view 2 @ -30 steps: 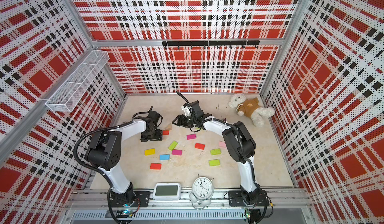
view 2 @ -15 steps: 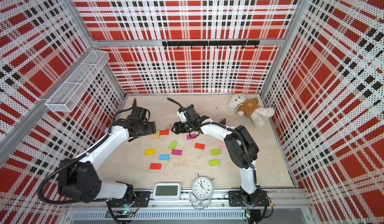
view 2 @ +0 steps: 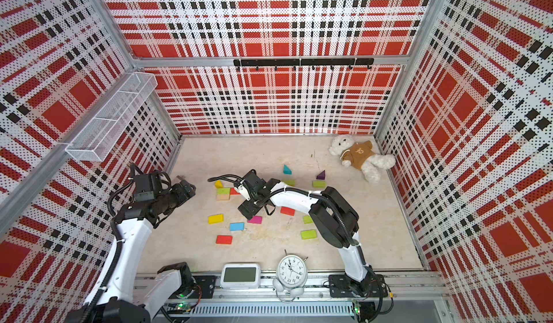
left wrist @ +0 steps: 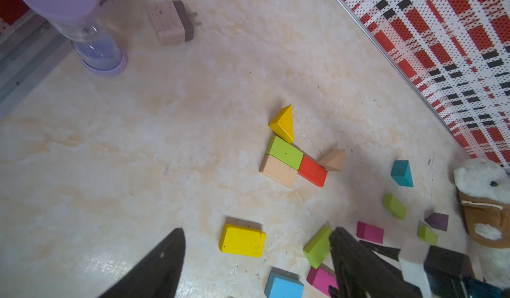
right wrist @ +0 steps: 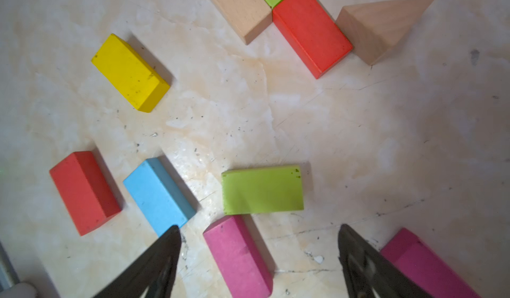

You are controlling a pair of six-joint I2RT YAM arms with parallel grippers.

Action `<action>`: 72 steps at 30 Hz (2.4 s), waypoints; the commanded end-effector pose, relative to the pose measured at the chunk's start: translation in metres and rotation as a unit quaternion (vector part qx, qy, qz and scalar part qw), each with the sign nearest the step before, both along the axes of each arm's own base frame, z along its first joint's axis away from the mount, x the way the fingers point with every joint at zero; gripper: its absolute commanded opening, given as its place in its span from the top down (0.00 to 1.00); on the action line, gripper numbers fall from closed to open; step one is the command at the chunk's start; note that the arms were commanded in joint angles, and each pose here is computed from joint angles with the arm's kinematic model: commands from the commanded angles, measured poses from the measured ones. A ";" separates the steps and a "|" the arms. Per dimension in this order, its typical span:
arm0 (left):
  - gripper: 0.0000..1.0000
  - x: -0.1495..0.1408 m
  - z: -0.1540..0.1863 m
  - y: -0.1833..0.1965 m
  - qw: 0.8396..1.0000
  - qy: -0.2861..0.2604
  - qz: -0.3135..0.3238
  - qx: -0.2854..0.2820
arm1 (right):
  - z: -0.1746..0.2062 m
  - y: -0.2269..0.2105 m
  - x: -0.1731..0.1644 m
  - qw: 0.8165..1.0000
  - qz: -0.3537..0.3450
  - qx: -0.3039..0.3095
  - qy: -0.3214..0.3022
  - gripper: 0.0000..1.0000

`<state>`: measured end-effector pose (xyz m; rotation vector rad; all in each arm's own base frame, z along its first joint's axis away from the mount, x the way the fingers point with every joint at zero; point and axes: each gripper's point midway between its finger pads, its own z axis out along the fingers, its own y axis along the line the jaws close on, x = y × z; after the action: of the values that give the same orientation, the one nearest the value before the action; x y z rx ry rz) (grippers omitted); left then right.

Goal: Assemble a carrot with building blocks
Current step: Pick up the building block from the center of the board, then assemble the building block at the center of the board.

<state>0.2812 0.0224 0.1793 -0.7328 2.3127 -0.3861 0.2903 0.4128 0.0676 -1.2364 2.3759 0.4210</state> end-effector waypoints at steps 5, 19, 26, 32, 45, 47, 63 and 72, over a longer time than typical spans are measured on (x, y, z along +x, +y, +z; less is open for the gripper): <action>0.15 -0.009 -0.014 -0.011 0.999 0.012 -0.030 -0.024 | -0.013 0.007 0.006 0.999 0.040 -0.028 -0.022 0.09; 0.15 -0.009 -0.006 -0.011 0.999 0.008 -0.038 -0.017 | -0.038 0.018 0.002 0.998 0.043 -0.048 -0.021 0.16; 0.15 -0.008 -0.003 -0.012 0.999 0.004 -0.042 -0.023 | -0.042 0.025 0.012 0.999 0.011 -0.042 -0.019 0.36; 0.14 -0.008 0.001 -0.009 0.999 -0.004 -0.042 -0.020 | -0.029 0.047 0.022 0.999 -0.041 -0.001 0.007 0.41; 0.14 -0.007 0.000 -0.010 0.998 -0.004 -0.053 -0.029 | -0.031 0.052 0.030 0.964 -0.242 0.042 0.098 0.40; 0.14 -0.006 0.000 -0.010 0.998 -0.003 -0.053 -0.031 | -0.032 0.050 0.029 0.960 -0.256 0.047 0.103 0.40; 0.14 -0.003 -0.004 -0.011 0.997 0.000 -0.062 -0.037 | -0.042 0.066 0.037 0.939 -0.306 0.079 0.134 0.29; 0.14 -0.004 -0.006 -0.011 0.997 0.001 -0.060 -0.041 | -0.001 0.066 0.047 0.938 -0.294 0.141 0.122 0.21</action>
<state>0.2731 0.0079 0.1624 -0.6528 2.3910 -0.5373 0.3312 0.4766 0.0376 -0.3484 2.6947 0.6229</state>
